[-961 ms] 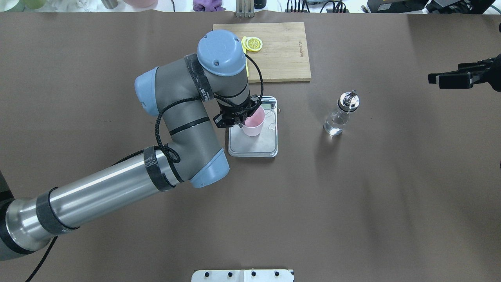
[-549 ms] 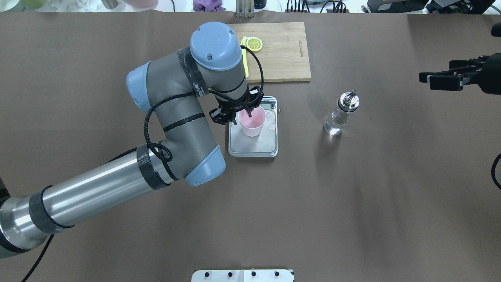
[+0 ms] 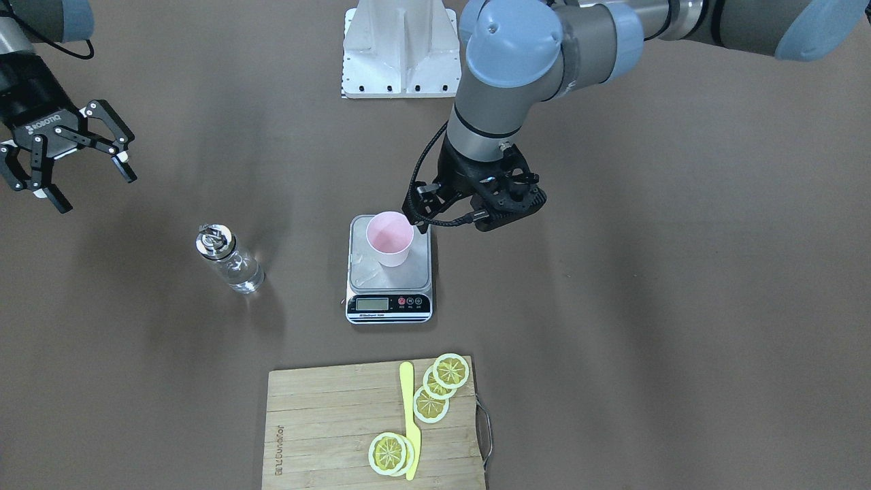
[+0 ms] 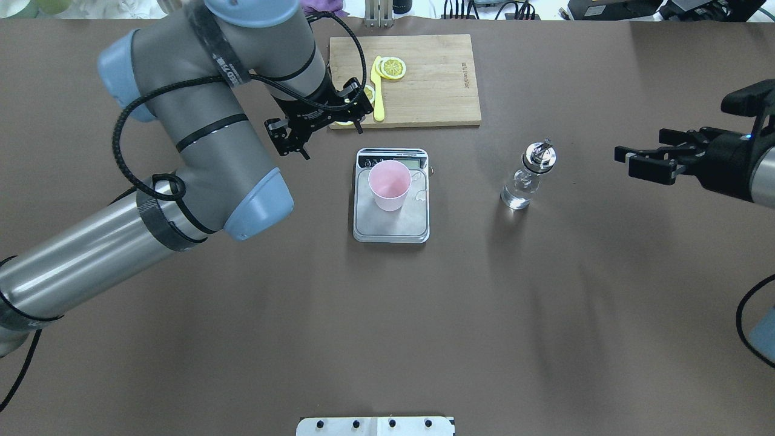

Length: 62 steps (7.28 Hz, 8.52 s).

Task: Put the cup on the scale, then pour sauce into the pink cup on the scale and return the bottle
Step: 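Open the left gripper and withdraw it while the right gripper reaches toward the glass bottle, then close the right gripper around the glass sauce bottle and lift it, then carry the bottle with the right gripper over the pink cup, then tilt the bottle with the right gripper to pour into the pink cup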

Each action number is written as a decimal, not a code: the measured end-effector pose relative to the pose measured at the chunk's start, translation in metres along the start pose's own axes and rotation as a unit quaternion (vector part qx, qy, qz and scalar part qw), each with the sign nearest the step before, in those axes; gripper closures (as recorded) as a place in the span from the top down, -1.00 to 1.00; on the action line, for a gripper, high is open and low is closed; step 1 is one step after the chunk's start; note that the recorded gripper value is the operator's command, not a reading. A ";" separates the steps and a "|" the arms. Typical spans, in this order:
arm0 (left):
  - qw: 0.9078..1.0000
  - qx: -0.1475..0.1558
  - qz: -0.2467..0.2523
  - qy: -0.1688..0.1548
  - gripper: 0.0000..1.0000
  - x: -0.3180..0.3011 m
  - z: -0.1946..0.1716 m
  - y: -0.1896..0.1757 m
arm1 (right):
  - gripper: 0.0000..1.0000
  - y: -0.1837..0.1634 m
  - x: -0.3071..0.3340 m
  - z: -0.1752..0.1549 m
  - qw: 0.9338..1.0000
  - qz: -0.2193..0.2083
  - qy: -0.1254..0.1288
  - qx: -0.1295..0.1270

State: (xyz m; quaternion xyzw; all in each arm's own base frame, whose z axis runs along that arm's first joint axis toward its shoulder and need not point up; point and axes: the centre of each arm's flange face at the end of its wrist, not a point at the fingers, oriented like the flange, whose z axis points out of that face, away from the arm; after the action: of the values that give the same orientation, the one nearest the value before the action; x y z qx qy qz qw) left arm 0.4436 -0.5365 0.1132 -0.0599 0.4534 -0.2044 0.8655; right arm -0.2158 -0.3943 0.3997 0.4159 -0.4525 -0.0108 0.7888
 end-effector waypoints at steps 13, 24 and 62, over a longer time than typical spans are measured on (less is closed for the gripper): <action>1.000 0.031 -0.002 -0.004 0.97 -0.045 -0.007 -0.020 | 0.98 0.130 -0.104 0.091 0.989 -0.075 0.090 0.087; 1.000 0.031 -0.002 -0.006 0.97 -0.045 -0.006 -0.020 | 0.94 0.100 -0.082 0.152 0.989 -0.075 0.057 0.117; 0.972 0.077 0.177 -0.134 0.97 -0.342 -0.054 -0.176 | -0.78 0.026 -0.259 0.182 0.732 -0.586 0.347 -0.022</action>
State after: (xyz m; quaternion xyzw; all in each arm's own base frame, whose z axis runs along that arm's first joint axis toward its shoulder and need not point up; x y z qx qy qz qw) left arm 0.1743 -0.5529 0.3928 0.0613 0.3200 -0.0723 0.9427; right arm -0.5089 -0.3929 0.2792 0.5563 0.1865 -0.3360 0.7368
